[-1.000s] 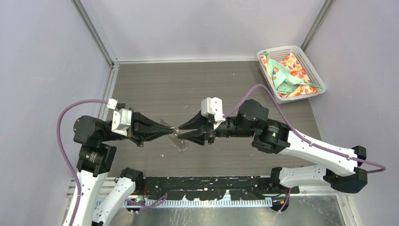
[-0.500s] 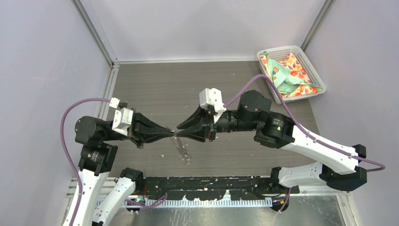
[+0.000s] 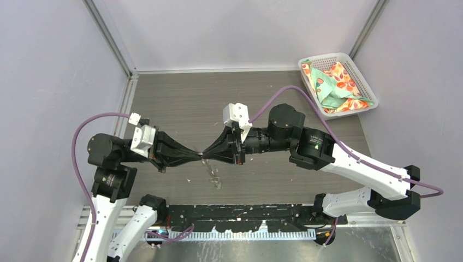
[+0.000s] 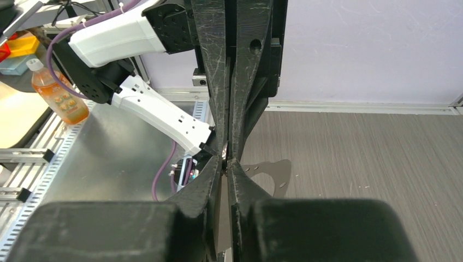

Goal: Put the keys on the keyring
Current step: Adjust the keyring.

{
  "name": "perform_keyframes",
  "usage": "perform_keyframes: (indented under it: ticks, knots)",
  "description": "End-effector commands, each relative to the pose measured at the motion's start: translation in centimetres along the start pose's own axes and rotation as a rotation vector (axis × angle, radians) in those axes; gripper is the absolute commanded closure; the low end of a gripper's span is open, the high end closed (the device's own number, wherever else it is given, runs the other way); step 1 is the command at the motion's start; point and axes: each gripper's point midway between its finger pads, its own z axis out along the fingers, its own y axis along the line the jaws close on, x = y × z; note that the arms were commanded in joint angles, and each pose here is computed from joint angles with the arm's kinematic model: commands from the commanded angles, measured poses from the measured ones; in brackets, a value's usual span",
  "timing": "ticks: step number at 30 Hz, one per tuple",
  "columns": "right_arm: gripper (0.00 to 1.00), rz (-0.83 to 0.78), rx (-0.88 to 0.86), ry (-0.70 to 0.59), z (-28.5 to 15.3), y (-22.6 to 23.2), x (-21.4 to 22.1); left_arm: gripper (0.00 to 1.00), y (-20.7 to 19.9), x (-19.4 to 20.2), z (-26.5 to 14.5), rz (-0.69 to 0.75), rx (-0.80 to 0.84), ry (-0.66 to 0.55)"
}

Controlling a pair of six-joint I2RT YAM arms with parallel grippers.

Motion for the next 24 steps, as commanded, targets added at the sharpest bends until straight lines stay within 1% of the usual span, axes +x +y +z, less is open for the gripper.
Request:
perform_keyframes:
  ticks: [1, 6, 9, 10, 14, 15, 16, 18, 21, 24]
  knots:
    - [0.89, -0.003, -0.010, -0.073, -0.3, 0.3, -2.7, 1.00, -0.9, -1.1, 0.0, 0.056, 0.041, -0.007]
    - [0.98, 0.015, -0.009, -0.052, -0.2, 0.3, -2.1, 1.00, -1.0, -1.1, 0.0, 0.060, 0.051, -0.004]
    - [0.97, 0.025, 0.011, -0.046, -0.1, -0.1, -1.9, 1.00, -1.2, -0.9, 0.0, 0.060, 0.067, 0.003]
    - [0.99, 0.020, 0.011, -0.038, 0.0, -0.2, -1.7, 1.00, -1.3, -0.8, 0.0, 0.058, 0.070, 0.005]
    - [0.99, 0.020, 0.014, -0.021, 0.2, -0.3, -1.4, 0.99, -1.2, -0.4, -0.1, 0.060, 0.068, 0.012]
    - [0.99, 0.031, 0.031, -0.005, 0.1, -0.6, -1.3, 0.93, -1.1, -0.3, -0.1, 0.067, 0.060, 0.013]
    - [0.99, 0.042, 0.049, 0.019, 0.1, -0.9, -1.0, 0.75, -0.9, 0.0, -0.1, 0.055, 0.046, 0.020]
    - [0.99, 0.065, 0.083, 0.087, 0.0, -1.5, 0.1, 0.67, -0.7, 0.8, -0.3, 0.059, 0.021, 0.046]
    - [0.99, 0.102, 0.129, 0.203, -0.3, -2.1, 2.0, 0.61, -0.5, 2.1, -0.9, 0.112, -0.009, 0.106]
    - [0.99, 0.130, 0.147, 0.278, -0.6, -2.3, 3.2, 0.58, -0.2, 3.2, -1.5, 0.174, -0.031, 0.175]
